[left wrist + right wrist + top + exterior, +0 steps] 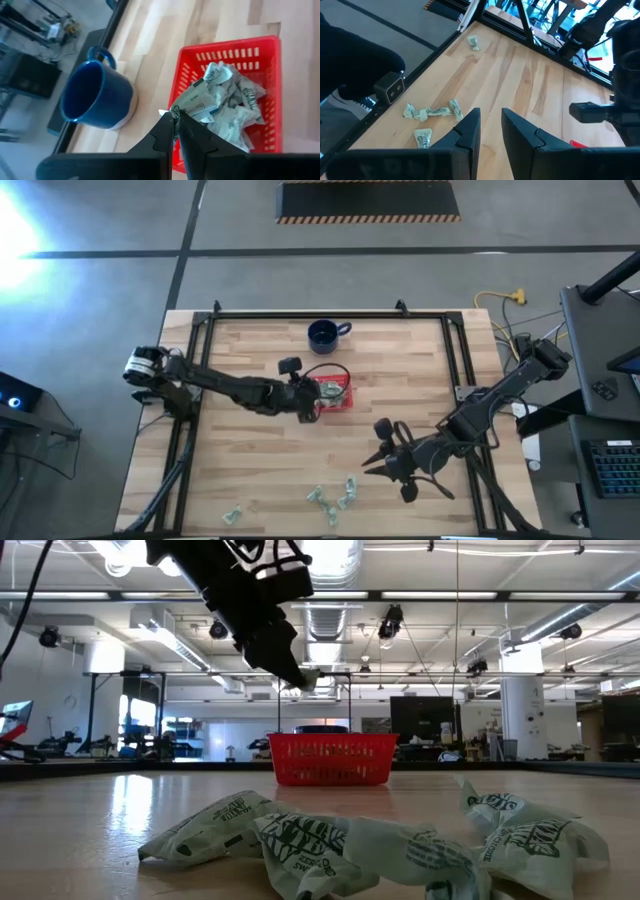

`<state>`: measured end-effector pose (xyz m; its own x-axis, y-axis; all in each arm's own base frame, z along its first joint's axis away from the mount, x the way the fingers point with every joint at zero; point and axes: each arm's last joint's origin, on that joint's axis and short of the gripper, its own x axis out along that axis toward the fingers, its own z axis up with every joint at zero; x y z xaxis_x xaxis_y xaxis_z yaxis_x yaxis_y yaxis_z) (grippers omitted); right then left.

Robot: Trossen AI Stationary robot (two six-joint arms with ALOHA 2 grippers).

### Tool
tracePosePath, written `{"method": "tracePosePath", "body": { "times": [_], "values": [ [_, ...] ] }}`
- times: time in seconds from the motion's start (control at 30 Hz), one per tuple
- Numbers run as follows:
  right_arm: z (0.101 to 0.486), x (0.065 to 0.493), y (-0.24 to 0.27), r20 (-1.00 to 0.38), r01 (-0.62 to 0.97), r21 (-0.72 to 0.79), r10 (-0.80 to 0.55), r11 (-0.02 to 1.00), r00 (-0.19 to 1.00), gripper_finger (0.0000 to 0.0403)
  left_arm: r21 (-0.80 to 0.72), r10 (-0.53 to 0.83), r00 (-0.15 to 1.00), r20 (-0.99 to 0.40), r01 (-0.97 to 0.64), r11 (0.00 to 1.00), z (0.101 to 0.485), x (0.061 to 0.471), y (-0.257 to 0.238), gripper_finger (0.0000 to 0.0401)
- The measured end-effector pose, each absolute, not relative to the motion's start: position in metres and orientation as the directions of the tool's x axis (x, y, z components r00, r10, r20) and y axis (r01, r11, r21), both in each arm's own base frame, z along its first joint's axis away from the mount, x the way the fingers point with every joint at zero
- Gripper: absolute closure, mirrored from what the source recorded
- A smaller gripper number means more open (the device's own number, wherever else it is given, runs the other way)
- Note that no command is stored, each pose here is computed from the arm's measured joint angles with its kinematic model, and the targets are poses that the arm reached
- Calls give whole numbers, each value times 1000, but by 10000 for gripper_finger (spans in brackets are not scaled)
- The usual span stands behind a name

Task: Pick and place items into bin
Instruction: Put the stevia packet into the red bin

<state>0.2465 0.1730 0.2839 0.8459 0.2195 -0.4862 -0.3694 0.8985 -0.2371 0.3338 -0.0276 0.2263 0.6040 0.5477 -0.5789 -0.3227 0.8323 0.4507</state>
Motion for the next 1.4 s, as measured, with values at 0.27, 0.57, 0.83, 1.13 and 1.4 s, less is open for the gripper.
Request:
{"method": "tracePosePath", "body": {
  "times": [0.27,0.57,0.83,1.13,1.4],
  "values": [
    [283,245,175,-490,-361,-200,226,911,842,335,403,454,624,-636,-233,885,224,337,-14,392],
    [279,244,174,-513,-336,-152,217,929,831,335,420,401,650,-645,-137,897,216,346,-6,330],
    [259,239,173,-569,-357,-30,278,934,774,335,457,424,572,-702,-95,884,225,332,-6,279],
    [221,229,166,-604,-317,44,278,947,747,335,425,367,569,-736,-34,905,254,299,-29,278],
    [204,227,163,-474,-339,65,328,938,817,335,202,173,556,-813,-9,979,262,266,-54,278]
  ]
}}
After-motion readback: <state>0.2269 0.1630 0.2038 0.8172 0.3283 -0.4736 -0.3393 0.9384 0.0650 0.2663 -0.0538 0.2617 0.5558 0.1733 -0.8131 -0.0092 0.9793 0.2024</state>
